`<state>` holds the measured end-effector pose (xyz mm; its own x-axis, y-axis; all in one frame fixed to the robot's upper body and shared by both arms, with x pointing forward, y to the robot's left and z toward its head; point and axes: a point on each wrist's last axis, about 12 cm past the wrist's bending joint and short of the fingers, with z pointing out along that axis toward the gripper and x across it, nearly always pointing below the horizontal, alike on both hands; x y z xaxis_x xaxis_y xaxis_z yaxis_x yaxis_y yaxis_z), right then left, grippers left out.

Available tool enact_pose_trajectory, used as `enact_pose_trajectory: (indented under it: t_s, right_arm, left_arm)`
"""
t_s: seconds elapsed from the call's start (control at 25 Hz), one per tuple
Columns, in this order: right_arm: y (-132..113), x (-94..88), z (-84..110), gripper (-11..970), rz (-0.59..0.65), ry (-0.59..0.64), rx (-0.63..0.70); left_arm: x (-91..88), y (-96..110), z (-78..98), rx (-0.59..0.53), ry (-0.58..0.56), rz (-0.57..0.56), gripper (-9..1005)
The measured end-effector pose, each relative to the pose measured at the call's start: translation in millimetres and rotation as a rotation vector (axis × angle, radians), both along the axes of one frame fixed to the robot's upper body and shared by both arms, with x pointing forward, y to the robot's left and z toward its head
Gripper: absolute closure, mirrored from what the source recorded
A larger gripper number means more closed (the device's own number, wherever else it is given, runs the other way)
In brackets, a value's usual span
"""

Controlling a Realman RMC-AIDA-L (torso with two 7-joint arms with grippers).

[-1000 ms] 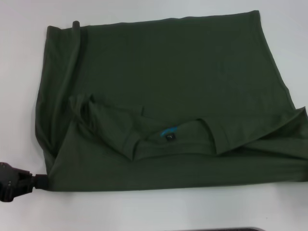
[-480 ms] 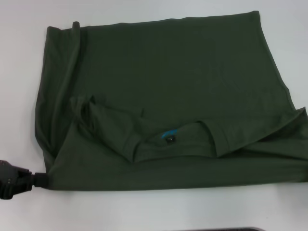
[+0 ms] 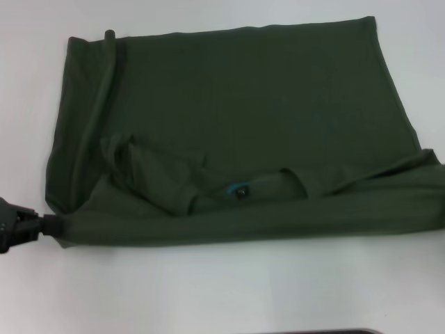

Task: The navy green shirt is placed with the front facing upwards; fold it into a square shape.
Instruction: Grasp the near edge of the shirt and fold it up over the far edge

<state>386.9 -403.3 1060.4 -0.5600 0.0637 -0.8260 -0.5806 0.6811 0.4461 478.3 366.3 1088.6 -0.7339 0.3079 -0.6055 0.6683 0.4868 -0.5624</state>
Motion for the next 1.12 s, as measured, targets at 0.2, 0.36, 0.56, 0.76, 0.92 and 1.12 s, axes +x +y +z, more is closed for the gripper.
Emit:
enact_pose_trajectory:
  t_s: [0.2,0.36,0.56,0.76,0.92,1.12]
  right_arm:
    - [-2,20.8,15.4,888,0.013,-0.004,-0.014]
    - [-3,32.7,28.8,887,0.035,-0.024,-0.021]
    - [-12,41.0,43.6,887,0.024,-0.055,-0.014]
    - [-16,46.8,52.0,887,0.018,-0.074,-0.002]
    - [-15,51.8,52.3,887,0.009,-0.080,-0.008]
    - [-11,60.8,50.7,888,-0.004,-0.070,-0.005]
  left_arm:
    - [4.4,10,14.5,-0.002,-0.033,0.011,997]
    - [3.6,15,24.3,-0.006,-0.057,0.015,997]
    - [6.1,20,37.1,-0.003,-0.089,0.022,996]
    - [13.0,18,46.3,-0.004,-0.111,0.010,996]
    - [20.4,13,50.8,-0.002,-0.126,-0.011,996]
    - [33.6,4,55.9,0.003,-0.154,-0.029,996]
